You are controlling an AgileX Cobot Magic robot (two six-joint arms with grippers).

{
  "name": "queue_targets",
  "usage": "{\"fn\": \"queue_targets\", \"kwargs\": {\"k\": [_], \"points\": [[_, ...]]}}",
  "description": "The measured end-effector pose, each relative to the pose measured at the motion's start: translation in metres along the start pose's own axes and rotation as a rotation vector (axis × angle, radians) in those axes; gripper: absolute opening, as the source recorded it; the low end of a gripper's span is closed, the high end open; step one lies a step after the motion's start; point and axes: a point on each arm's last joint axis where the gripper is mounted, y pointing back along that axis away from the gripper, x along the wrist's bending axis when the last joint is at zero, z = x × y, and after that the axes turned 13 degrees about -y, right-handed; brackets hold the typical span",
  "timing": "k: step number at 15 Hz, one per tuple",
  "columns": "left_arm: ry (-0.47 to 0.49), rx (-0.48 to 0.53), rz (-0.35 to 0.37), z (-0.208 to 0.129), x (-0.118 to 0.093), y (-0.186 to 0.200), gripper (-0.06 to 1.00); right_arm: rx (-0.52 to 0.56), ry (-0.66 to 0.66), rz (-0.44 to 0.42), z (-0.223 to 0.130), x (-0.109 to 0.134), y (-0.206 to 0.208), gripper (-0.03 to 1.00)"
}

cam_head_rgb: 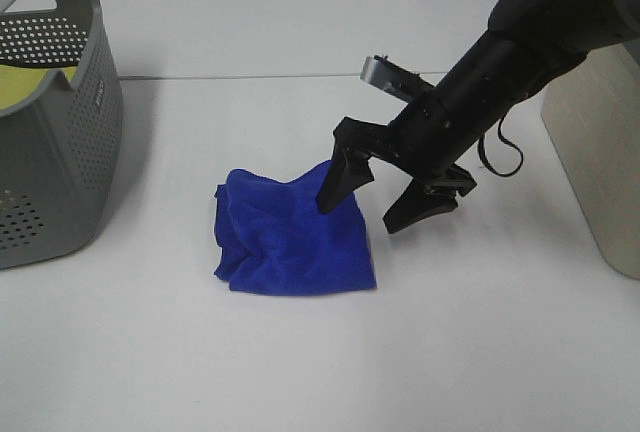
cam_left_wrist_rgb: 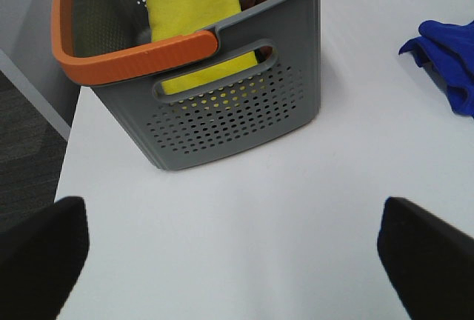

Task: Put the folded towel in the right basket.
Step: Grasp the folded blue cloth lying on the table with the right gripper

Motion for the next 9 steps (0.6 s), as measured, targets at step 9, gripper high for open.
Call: {"fn": "queue_targets", "kwargs": {"k": [9], "points": [[0.0, 0.0, 0.0, 0.0, 0.0, 0.0, 0.99, -0.017, -0.077, -0.01, 0.007, -0.014, -0.037, 0.87]]}}
